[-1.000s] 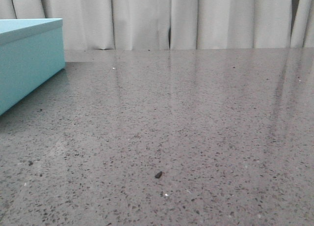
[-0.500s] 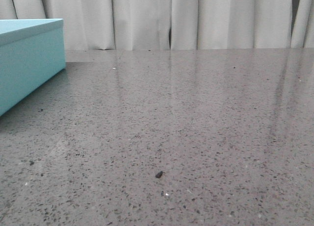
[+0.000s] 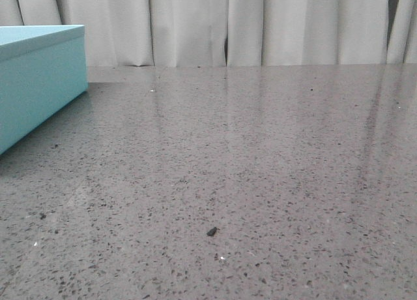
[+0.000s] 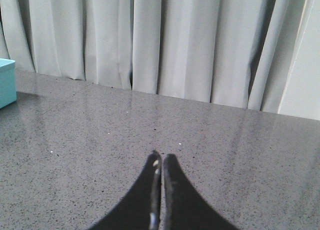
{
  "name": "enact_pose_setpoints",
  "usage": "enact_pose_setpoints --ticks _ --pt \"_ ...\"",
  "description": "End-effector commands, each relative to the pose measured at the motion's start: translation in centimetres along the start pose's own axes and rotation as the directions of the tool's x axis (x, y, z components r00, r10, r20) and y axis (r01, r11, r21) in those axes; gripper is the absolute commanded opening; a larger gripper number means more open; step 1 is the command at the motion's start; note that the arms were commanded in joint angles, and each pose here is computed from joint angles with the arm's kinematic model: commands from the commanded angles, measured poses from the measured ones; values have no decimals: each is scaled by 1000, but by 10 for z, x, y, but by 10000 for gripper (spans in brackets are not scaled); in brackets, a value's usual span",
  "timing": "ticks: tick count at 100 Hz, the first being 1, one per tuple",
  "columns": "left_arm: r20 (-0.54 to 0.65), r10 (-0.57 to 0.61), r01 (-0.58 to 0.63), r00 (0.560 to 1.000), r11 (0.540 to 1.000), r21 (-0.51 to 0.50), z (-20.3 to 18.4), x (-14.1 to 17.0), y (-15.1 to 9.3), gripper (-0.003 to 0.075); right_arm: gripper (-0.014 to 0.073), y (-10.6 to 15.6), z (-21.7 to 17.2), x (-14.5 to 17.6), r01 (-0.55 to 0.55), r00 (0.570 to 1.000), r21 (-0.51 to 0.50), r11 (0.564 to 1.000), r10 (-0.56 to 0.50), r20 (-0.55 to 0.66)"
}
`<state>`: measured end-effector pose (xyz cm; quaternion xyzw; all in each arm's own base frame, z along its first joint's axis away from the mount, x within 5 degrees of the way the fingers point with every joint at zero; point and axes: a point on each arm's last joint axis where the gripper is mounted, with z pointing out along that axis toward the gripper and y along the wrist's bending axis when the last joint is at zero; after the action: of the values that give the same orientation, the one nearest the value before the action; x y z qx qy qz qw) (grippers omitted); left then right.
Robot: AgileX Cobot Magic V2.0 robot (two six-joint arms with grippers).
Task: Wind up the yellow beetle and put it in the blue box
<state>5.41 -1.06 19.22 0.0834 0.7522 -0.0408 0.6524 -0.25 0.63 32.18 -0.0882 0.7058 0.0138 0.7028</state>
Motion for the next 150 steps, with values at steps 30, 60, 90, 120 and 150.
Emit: enact_pose_setpoints --ticks 30,60,90,120,150 --pt "-55 -16 16 998 1000 6 1 17 -1 -19 -49 -2 -7 -13 17 993 22 1000 -20 117" --pt "-51 -16 16 999 1000 5 1 16 -1 -19 -49 -2 -7 -13 17 993 22 1000 -20 117" --pt "-51 -16 16 999 1000 5 1 16 -1 -19 -49 -2 -7 -13 17 993 22 1000 -20 117" --pt "-51 -16 16 999 1000 5 1 16 -1 -19 -49 -2 -7 -13 17 993 22 1000 -20 117" --pt "-51 -16 16 999 1000 5 1 16 -1 -19 -49 -2 -5 -10 24 994 37 999 -28 101"
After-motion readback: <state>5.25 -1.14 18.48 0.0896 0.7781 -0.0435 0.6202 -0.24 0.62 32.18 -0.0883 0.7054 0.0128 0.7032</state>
